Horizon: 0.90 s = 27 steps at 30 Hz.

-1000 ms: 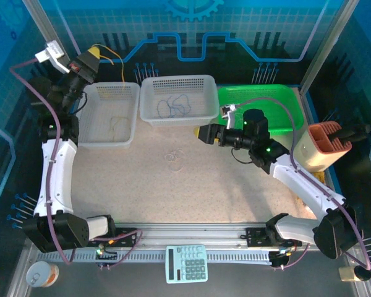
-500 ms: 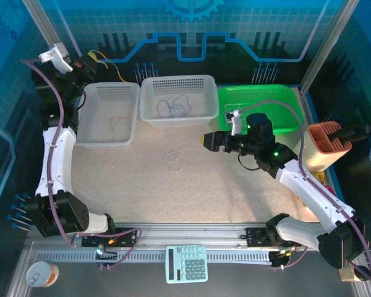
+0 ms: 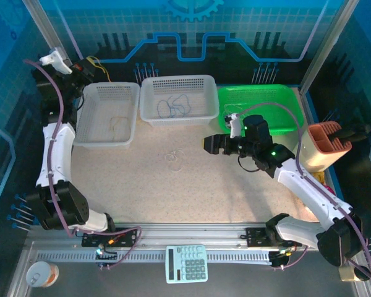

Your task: Untangle the cables

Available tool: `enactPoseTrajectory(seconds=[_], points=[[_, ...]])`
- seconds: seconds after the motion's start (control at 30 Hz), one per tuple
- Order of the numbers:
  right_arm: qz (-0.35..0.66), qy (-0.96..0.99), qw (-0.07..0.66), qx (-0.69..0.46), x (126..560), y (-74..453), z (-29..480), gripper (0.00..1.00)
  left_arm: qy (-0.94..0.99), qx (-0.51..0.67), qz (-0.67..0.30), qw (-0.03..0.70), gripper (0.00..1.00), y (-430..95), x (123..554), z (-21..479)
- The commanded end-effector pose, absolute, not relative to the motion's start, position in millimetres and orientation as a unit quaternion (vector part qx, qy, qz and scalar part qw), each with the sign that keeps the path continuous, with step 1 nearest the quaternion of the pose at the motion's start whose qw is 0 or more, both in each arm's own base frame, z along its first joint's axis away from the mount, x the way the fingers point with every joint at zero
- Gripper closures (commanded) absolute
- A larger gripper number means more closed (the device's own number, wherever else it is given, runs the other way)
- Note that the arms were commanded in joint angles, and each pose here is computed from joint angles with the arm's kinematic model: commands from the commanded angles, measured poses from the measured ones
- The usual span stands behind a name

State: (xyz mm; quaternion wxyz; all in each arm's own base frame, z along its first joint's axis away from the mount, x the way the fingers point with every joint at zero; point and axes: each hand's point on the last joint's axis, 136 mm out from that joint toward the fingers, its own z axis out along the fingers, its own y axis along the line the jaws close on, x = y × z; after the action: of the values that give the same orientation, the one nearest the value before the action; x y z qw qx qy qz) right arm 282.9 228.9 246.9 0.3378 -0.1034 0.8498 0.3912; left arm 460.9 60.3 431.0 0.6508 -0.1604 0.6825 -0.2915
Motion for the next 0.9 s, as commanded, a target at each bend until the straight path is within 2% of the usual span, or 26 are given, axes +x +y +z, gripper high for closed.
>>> enactPoseTrajectory(seconds=[0.0,0.27,0.43,0.63,0.87], points=[[0.379,0.858,0.329,-0.111,280.2,230.6,236.2,0.16,0.659,-0.165,-0.296,0.672,1.0,72.8,458.3,453.0],[0.374,0.862,0.322,-0.112,282.1,233.1,228.5,0.16,0.58,-0.147,-0.355,0.718,1.0,68.2,436.2,540.7],[0.374,0.865,0.316,-0.113,283.5,236.0,223.6,0.16,0.55,-0.152,-0.36,0.738,1.0,77.0,427.0,569.4],[0.371,0.867,0.312,-0.119,283.6,237.2,221.4,0.17,0.537,-0.175,-0.34,0.752,1.0,100.8,424.6,578.4],[0.366,0.868,0.31,-0.127,282.4,236.9,222.4,0.16,0.534,-0.214,-0.335,0.746,1.0,130.4,432.5,559.6]])
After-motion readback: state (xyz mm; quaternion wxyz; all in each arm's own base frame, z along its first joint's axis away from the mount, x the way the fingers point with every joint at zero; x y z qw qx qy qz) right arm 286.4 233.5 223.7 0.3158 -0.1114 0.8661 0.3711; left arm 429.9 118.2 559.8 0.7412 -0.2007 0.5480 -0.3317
